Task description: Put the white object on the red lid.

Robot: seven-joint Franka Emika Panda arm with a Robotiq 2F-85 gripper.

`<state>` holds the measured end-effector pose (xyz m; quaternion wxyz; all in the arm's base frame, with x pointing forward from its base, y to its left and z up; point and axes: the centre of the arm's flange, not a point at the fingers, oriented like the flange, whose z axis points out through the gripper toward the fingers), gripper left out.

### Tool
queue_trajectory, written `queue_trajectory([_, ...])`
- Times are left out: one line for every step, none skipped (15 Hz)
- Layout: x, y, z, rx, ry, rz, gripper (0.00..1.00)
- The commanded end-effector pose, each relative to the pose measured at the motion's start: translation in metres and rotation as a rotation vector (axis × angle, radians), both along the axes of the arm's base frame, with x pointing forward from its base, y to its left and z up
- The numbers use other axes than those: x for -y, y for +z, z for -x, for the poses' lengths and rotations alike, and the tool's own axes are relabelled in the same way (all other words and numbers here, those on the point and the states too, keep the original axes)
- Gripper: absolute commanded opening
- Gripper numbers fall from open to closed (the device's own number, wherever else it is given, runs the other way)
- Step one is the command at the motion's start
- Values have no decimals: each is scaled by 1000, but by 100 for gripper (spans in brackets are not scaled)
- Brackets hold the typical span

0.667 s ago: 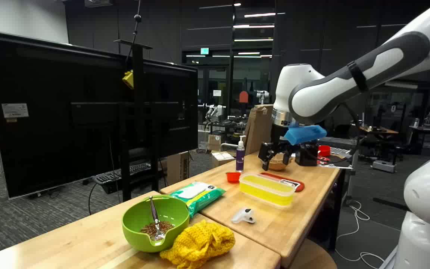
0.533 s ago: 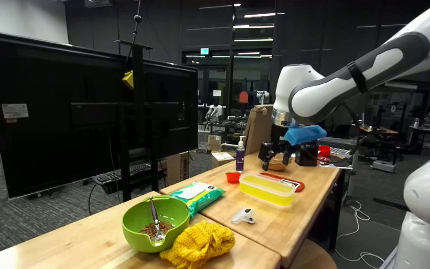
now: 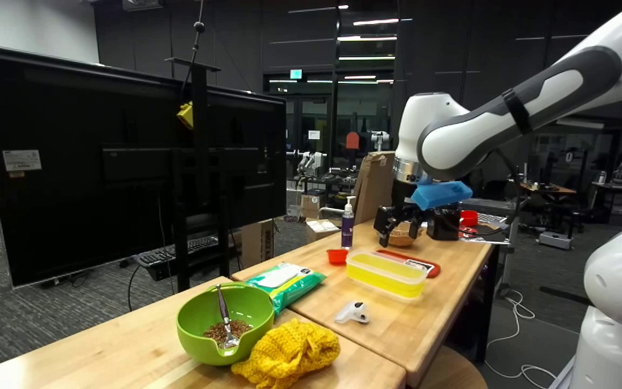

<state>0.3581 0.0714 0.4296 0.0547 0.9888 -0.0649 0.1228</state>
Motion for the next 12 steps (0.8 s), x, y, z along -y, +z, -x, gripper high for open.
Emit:
queue_trajectory([0, 0, 0, 0, 0, 0, 100])
queue_trajectory([0, 0, 0, 0, 0, 0, 100])
queue_trajectory([0, 0, 0, 0, 0, 0, 100])
queue_trajectory([-4, -4, 0, -4, 6, 2, 100])
queue_trajectory([-11, -10, -1, -8, 20, -2, 100])
queue_trajectory([-16, -15, -2, -20, 34, -7, 100])
queue_trajectory([-24, -23, -4, -33, 53, -13, 100])
queue_trajectory([-31, -29, -4, -46, 72, -24, 100])
queue_trajectory([-39, -37, -5, -64, 85, -29, 100])
queue_trajectory([-47, -45, -6, -82, 101, -32, 100])
queue_trajectory([-53, -53, -8, -96, 119, -37, 100])
queue_trajectory([-60, -63, -9, -112, 136, -40, 100])
